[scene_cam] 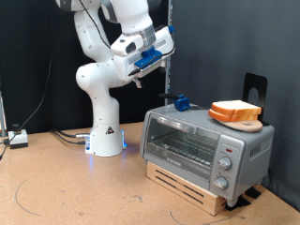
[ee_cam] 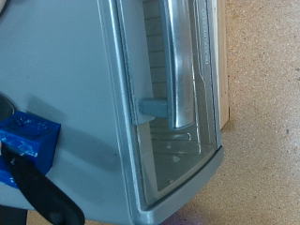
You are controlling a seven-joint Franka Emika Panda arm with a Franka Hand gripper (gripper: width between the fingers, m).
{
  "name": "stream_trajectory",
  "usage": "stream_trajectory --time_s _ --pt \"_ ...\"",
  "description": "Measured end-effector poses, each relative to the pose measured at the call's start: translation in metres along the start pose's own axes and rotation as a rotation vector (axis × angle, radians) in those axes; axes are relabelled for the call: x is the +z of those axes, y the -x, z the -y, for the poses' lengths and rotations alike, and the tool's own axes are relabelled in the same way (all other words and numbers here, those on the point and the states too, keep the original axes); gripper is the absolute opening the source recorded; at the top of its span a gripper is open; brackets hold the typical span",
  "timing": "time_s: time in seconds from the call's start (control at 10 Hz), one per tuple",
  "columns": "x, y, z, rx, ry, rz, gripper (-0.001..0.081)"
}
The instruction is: Make a piece of toast with the oven
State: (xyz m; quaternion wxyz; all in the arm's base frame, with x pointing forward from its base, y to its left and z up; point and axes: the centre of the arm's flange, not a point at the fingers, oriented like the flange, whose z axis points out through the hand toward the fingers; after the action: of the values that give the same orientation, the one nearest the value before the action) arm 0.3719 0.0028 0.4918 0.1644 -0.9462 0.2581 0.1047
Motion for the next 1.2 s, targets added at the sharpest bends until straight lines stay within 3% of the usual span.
stream_trajectory --time_s 0.4,0.6,0.9,1.2 --pt "0.029 -0.022 0.004 0.048 0.010 0.030 0.0807" --pt "0.032 -0.026 0.006 0.053 0.011 0.035 0.0807" --pt "0.053 -0.017 0.004 -0.077 0.038 0.008 0.0807" --pt "0.087 -0.011 -0.003 -0.097 0.091 -0.032 0.0807"
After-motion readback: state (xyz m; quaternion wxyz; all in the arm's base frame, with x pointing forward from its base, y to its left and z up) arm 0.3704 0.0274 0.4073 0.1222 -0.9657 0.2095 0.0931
